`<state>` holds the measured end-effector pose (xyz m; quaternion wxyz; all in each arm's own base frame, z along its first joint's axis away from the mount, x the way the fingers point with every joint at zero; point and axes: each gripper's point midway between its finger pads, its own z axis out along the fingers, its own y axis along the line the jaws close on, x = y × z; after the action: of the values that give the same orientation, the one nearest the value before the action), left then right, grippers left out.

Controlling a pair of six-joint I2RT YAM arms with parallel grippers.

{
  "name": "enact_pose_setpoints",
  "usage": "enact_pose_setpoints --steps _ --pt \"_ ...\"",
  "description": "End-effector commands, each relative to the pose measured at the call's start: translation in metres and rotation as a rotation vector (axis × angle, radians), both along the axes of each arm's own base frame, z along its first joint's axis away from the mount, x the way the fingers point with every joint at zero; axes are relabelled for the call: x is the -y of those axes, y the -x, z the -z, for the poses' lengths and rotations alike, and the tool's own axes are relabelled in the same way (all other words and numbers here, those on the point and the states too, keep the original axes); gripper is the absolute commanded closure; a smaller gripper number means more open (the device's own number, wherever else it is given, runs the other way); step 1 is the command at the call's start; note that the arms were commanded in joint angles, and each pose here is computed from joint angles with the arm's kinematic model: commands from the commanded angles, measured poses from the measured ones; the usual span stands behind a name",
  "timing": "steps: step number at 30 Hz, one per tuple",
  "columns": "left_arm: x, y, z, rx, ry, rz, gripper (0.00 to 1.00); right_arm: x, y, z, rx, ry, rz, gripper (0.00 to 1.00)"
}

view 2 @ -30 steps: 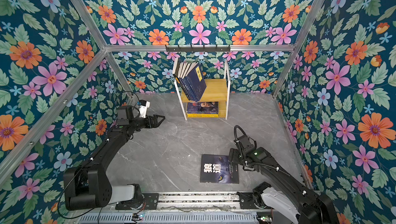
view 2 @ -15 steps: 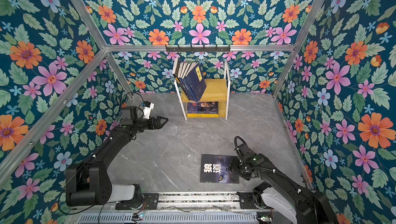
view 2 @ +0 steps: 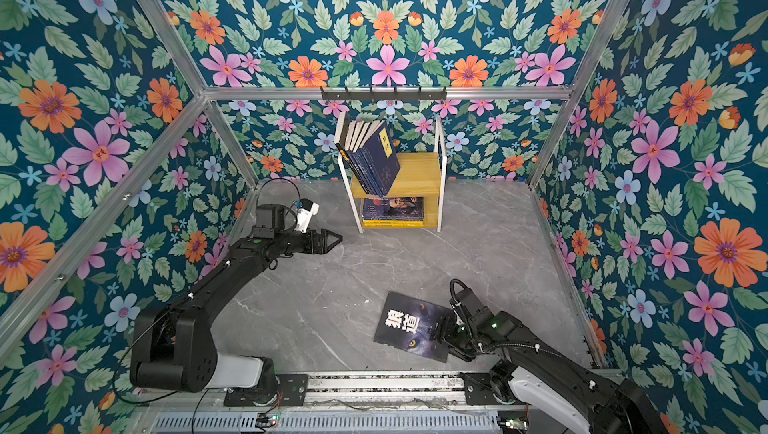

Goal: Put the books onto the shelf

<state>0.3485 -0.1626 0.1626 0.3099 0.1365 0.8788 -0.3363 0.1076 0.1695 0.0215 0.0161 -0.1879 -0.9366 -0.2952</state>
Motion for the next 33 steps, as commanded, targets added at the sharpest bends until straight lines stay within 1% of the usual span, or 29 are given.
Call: enact_pose_setpoints --steps 1,6,11,17,19,23,33 --pt "0.004 0.018 0.018 -0.054 -0.022 0.027 0.04 0.003 -0.007 0.013 -0.008 0.026 0.096 0.37" --pt "0.023 0.035 0.037 -0.089 0.024 0.054 0.05 -0.01 -0.022 0.012 0.052 0.033 0.085 0.39" --pt "0.036 0.047 0.054 -0.121 0.017 0.094 0.07 -0.023 -0.033 0.013 0.083 0.046 0.082 0.39" --pt "0.04 0.052 0.069 -0.165 0.023 0.078 0.07 -0.041 -0.038 0.017 0.075 0.069 0.049 0.4" --pt "0.041 0.053 0.074 -0.17 0.017 0.079 0.07 -0.045 -0.041 0.02 0.075 0.076 0.045 0.43" --pt "0.04 0.052 0.081 -0.199 0.013 0.061 0.13 -0.056 -0.046 0.021 0.061 0.065 0.044 0.45" --pt "0.039 0.051 0.102 -0.235 -0.012 0.039 0.28 -0.074 -0.061 0.019 0.092 0.063 0.009 0.48"
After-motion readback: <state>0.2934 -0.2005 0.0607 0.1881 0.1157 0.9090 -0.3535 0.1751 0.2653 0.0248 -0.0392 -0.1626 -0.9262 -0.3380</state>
